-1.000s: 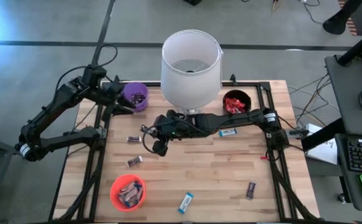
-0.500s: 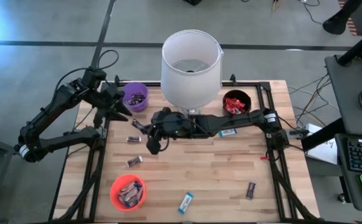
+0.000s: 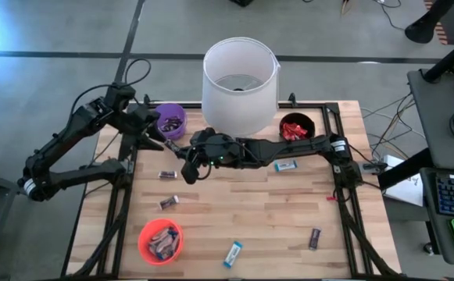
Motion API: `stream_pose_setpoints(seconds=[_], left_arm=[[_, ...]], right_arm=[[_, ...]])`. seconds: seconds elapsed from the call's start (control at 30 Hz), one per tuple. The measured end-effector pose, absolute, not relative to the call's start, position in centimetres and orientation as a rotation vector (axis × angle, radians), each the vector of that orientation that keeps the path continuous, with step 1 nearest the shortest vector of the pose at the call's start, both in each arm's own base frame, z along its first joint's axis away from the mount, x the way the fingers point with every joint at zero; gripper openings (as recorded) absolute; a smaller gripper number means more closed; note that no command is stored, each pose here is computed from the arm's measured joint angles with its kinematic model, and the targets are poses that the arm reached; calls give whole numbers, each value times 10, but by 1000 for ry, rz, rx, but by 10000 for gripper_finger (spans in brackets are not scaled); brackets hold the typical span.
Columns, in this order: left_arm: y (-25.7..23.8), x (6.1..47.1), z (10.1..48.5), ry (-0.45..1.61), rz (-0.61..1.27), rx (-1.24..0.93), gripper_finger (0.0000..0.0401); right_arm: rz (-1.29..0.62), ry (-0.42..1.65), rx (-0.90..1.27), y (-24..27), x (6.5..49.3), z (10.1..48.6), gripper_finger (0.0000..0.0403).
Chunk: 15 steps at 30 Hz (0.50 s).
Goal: Organize candy in baskets
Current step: Put the brown chocolate bar into the purple bucket
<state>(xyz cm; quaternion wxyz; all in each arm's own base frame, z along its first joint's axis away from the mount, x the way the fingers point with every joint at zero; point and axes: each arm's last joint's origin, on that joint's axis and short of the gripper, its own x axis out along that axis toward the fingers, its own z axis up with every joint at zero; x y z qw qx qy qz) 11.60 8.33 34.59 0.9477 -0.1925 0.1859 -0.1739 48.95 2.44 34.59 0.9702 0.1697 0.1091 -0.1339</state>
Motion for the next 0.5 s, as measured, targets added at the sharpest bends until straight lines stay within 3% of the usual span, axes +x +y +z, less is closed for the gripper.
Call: stream_pose_setpoints(seconds=[0.5], left_arm=[[88, 128, 349, 366, -321, -345, 150]], right_arm=[[-279, 213, 351, 22, 492, 343, 13]])
